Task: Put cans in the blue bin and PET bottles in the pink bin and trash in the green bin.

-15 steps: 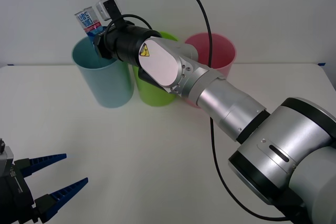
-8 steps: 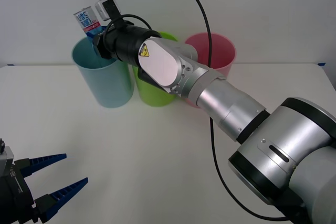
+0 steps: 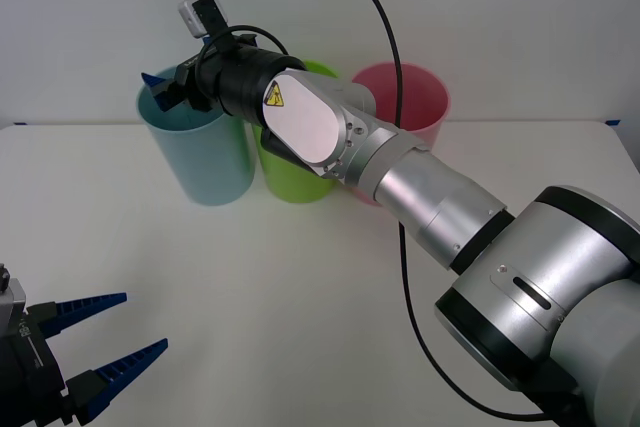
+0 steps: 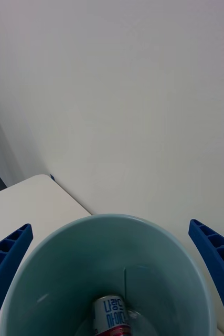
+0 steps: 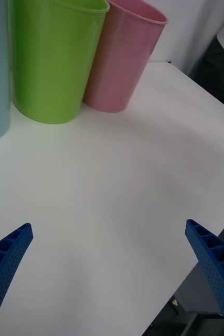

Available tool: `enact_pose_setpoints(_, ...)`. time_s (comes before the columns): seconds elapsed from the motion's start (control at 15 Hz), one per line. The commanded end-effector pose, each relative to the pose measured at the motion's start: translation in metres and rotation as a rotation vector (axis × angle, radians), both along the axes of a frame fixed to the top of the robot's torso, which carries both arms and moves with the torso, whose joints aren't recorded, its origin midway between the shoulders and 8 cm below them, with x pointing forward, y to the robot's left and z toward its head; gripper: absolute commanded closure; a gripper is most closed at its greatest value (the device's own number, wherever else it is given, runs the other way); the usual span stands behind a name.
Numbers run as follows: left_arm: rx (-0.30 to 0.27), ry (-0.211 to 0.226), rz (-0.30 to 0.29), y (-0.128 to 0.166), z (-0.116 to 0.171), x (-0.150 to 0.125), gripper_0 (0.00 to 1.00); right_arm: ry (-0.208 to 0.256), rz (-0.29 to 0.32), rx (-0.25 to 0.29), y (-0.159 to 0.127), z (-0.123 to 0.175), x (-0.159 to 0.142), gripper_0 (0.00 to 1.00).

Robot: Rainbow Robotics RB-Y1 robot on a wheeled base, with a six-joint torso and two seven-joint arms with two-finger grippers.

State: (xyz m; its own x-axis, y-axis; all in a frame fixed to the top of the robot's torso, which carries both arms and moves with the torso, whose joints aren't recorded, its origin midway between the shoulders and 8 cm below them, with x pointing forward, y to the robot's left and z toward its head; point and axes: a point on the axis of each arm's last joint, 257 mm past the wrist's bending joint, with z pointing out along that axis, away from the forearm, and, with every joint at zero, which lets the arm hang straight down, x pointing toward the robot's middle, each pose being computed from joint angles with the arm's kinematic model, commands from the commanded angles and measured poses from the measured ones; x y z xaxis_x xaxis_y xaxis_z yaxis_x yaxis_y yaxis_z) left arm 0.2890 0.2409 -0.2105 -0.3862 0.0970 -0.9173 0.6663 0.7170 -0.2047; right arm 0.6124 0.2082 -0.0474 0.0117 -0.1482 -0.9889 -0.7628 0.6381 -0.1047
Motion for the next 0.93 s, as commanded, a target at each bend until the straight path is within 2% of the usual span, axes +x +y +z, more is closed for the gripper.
enact_pose_setpoints(0.07,0.000,0.000,0.000,0.000,0.000,0.000,0.00,0.004,0.012,0.015,0.004,0.005,-0.003,0.00)
enact_pose_setpoints(0.27,0.000,0.000,0.000,0.000,0.000,0.000,0.00,0.025,0.144,0.097,0.031,0.053,-0.043,0.00)
enact_pose_setpoints(0.33,0.000,0.000,0.000,0.000,0.000,0.000,0.00,0.016,0.164,0.110,0.021,0.069,-0.045,0.00)
enact_pose_setpoints(0.47,0.000,0.000,0.000,0.000,0.000,0.000,0.00,-0.005,0.200,0.138,-0.010,0.096,-0.052,0.00)
enact_pose_setpoints(0.6,0.000,0.000,0.000,0.000,0.000,0.000,0.00,-0.041,0.221,0.151,-0.050,0.108,-0.065,0.00)
enact_pose_setpoints(0.67,0.000,0.000,0.000,0.000,0.000,0.000,0.00,-0.069,0.223,0.143,-0.079,0.106,-0.076,0.00)
enact_pose_setpoints(0.8,0.000,0.000,0.000,0.000,0.000,0.000,0.00,-0.093,0.243,0.144,-0.117,0.101,-0.105,0.00)
enact_pose_setpoints(0.93,0.000,0.000,0.000,0.000,0.000,0.000,0.00,-0.105,0.264,0.123,-0.159,0.096,-0.140,0.00)
